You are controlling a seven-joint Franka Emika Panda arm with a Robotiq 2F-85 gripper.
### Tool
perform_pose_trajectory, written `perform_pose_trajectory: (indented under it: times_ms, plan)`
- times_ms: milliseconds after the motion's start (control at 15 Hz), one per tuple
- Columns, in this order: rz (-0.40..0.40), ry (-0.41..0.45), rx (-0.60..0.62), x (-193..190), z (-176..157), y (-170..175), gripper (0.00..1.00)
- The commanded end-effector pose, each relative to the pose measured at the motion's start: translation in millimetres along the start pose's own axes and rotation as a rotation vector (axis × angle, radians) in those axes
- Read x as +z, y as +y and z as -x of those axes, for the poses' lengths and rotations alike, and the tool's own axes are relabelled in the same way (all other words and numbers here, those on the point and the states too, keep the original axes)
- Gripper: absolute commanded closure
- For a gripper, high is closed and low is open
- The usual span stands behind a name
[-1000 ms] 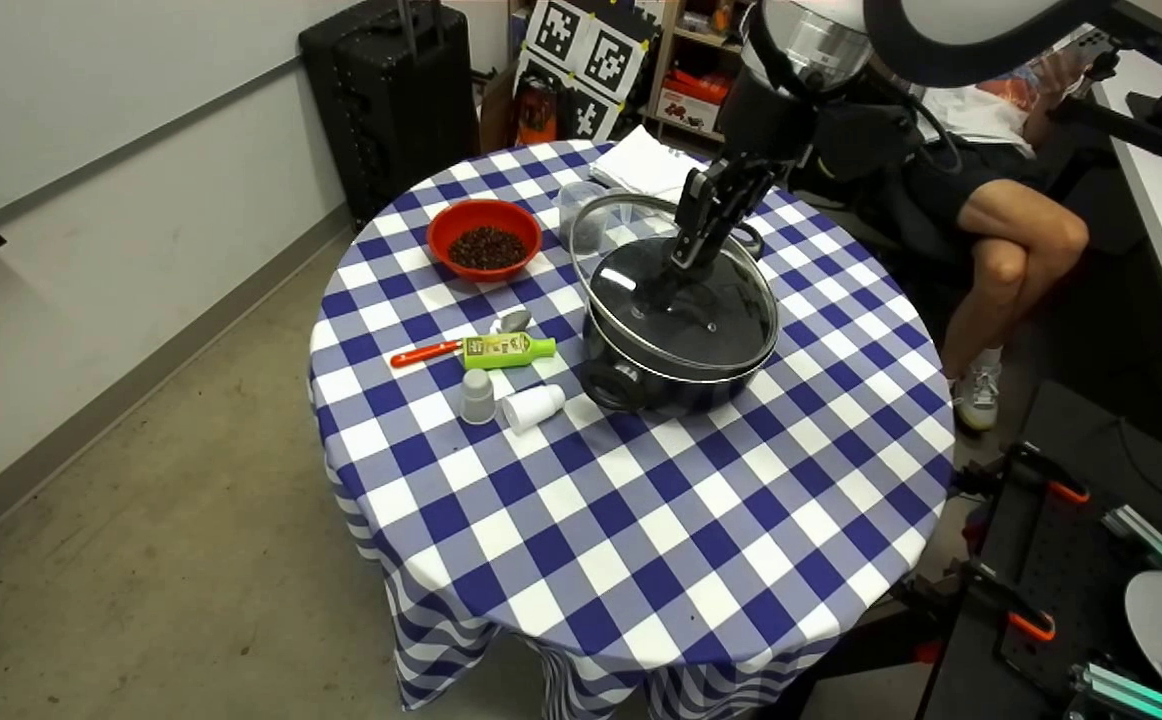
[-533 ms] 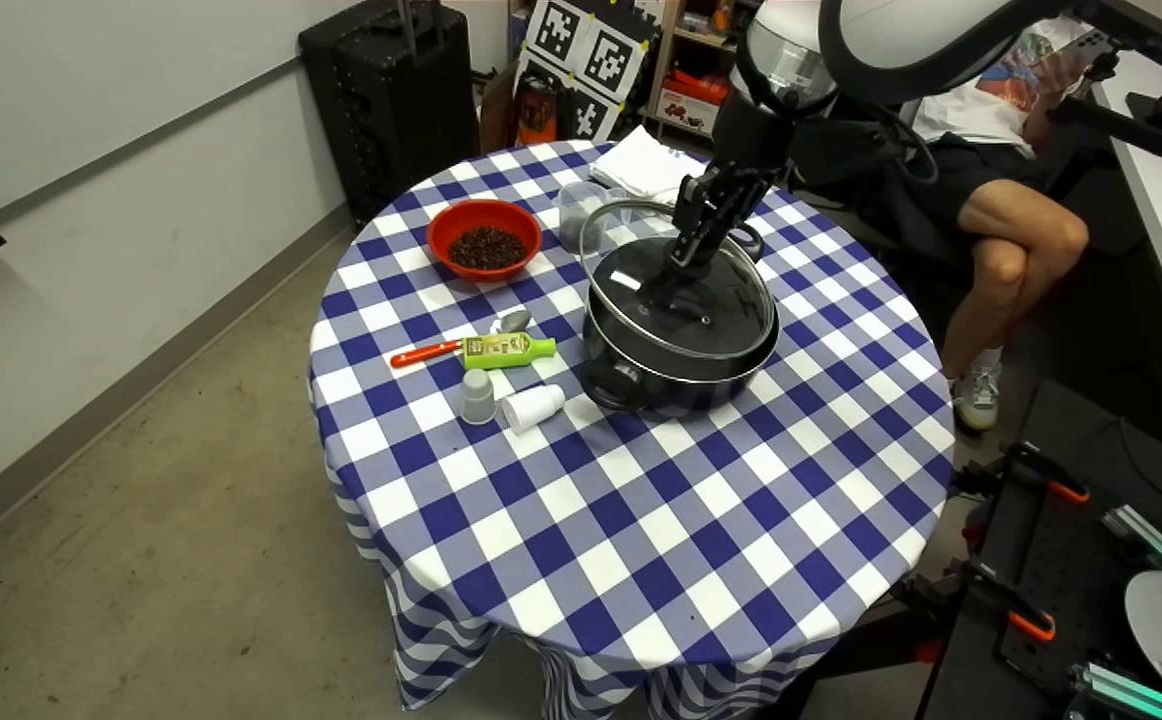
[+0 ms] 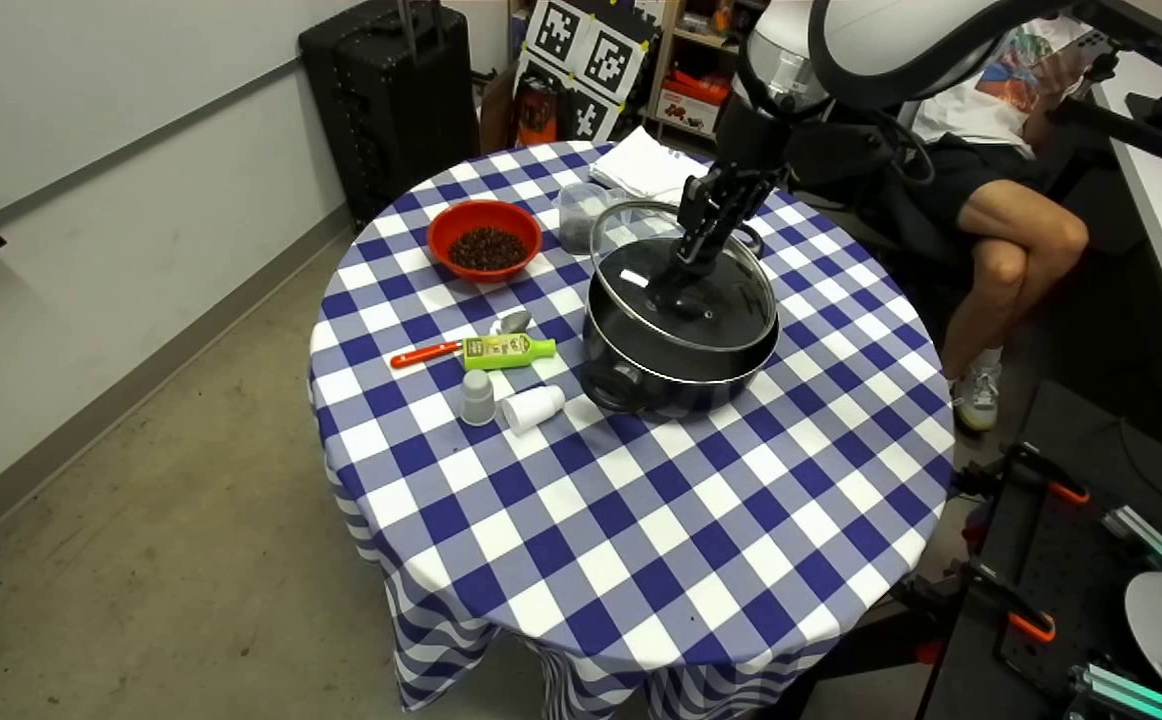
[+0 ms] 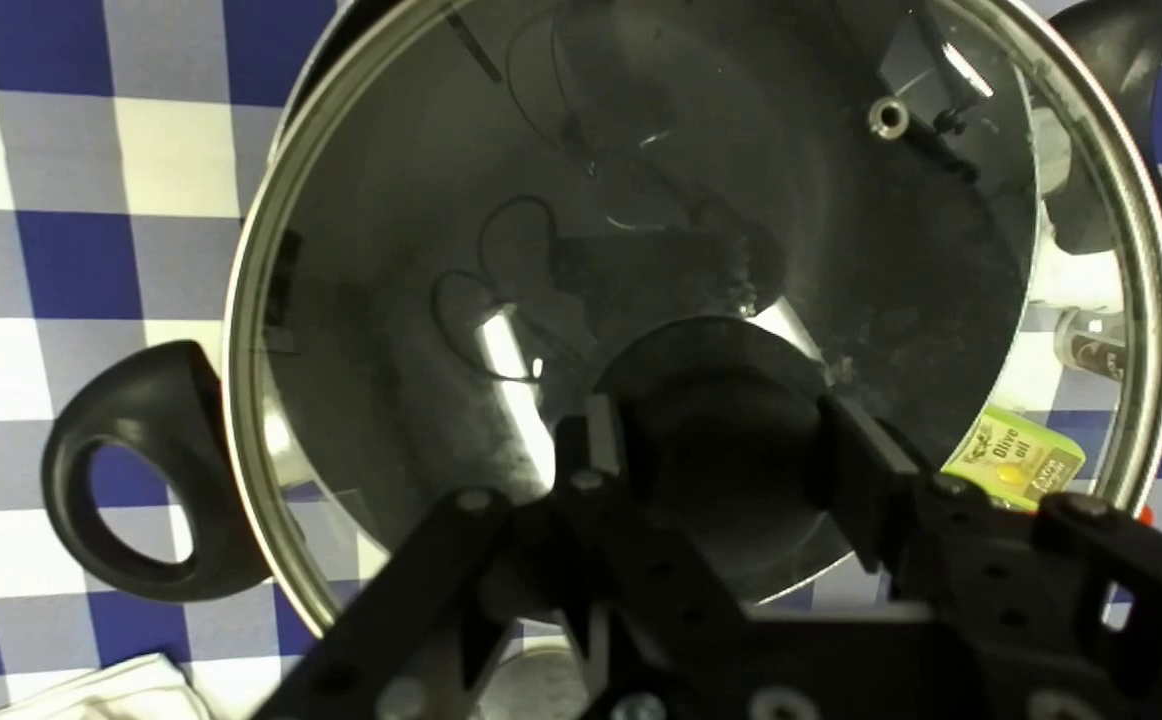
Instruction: Put the glass lid on top of the black pot
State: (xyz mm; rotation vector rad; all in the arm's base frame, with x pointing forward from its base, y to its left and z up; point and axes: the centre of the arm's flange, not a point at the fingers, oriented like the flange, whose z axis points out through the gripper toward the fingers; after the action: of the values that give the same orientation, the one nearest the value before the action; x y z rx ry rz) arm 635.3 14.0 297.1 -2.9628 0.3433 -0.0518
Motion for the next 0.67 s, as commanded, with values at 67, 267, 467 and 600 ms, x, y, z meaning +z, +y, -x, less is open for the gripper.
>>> perform_pose_trajectory:
  times_ms: [67, 267, 467, 600]
  plan:
    - [0.001, 0.003, -0.003, -10, 2, -4, 0.75]
    - [0.005, -0.005, -0.004, -8, 8, -4, 0.75]
    - [0.009, -0.01, -0.005, -5, 13, -6, 0.75]
    - [0.012, -0.014, -0.006, -4, 15, -6, 0.75]
